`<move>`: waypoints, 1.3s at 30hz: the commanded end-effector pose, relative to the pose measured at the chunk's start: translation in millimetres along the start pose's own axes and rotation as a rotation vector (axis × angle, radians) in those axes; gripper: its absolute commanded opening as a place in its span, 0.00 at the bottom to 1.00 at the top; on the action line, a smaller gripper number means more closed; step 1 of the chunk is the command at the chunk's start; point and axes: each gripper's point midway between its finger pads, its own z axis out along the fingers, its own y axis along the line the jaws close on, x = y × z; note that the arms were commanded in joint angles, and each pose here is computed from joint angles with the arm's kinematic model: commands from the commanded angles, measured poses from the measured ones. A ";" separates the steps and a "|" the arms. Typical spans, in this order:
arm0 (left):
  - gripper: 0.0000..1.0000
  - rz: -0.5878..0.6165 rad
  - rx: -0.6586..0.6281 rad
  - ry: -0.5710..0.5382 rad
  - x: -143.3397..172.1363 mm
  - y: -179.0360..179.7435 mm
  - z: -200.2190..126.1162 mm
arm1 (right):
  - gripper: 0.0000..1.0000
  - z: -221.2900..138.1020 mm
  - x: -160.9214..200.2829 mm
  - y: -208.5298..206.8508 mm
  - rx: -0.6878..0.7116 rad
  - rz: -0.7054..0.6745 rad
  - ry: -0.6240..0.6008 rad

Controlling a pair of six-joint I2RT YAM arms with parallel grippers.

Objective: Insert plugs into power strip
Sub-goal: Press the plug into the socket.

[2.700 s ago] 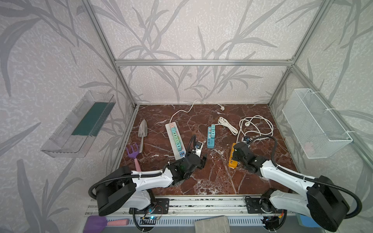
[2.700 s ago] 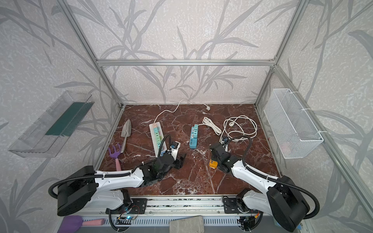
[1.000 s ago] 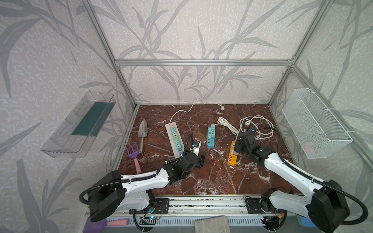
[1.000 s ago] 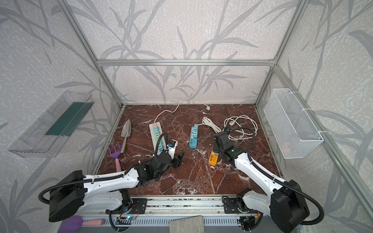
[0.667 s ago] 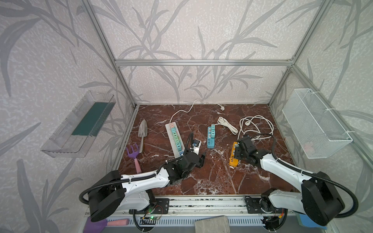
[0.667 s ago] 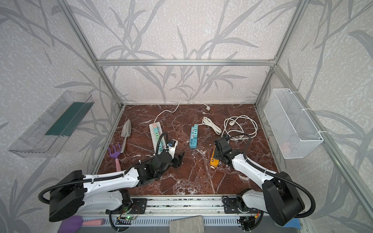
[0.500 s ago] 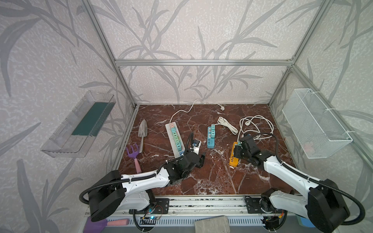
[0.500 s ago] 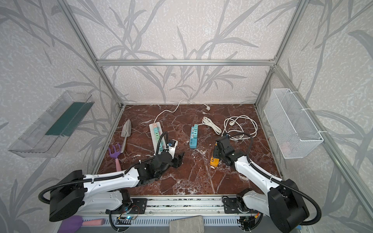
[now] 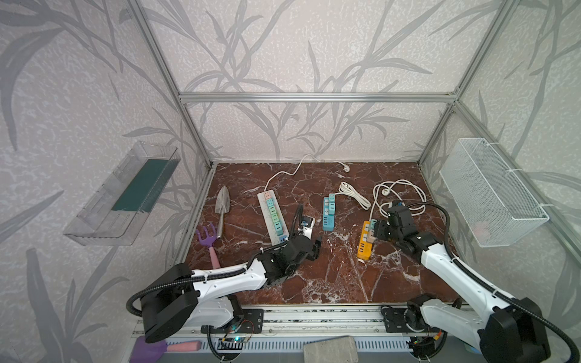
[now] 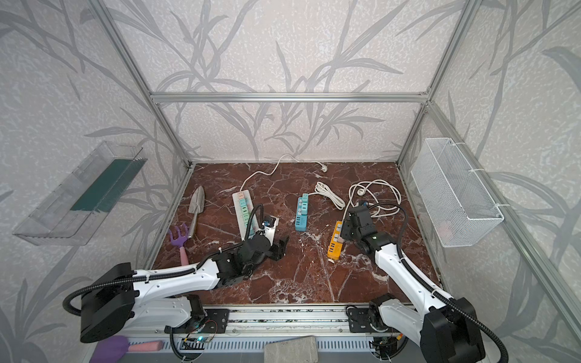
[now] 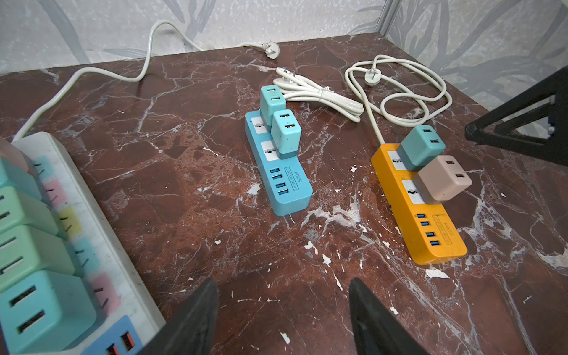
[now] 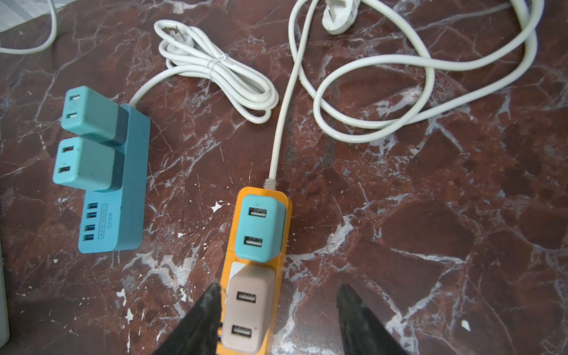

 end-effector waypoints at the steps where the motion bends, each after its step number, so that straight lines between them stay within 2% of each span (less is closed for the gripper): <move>1: 0.68 -0.018 -0.004 -0.012 -10.5 -2.8 2.1 | 0.60 12.2 13.4 3.7 -0.029 -0.015 0.051; 8: 0.68 -0.018 -0.010 -0.009 -8.0 -1.6 4.4 | 0.59 27.6 42.4 -21.9 0.064 0.020 0.117; 12: 0.68 -0.017 -0.011 -0.010 -7.5 -1.0 3.9 | 0.58 27.4 48.0 -18.7 0.028 0.022 0.122; 23: 0.68 -0.032 0.003 -0.001 -3.9 -2.1 3.1 | 0.56 6.6 36.2 -3.4 -0.065 0.027 0.088; 31: 0.68 -0.018 0.003 -0.010 -7.3 -4.2 5.4 | 0.58 -0.7 12.2 -0.7 -0.051 0.003 0.026; 39: 0.68 -0.002 -0.001 -0.015 -11.5 -4.8 5.9 | 0.58 15.9 35.4 -14.6 -0.012 0.026 0.079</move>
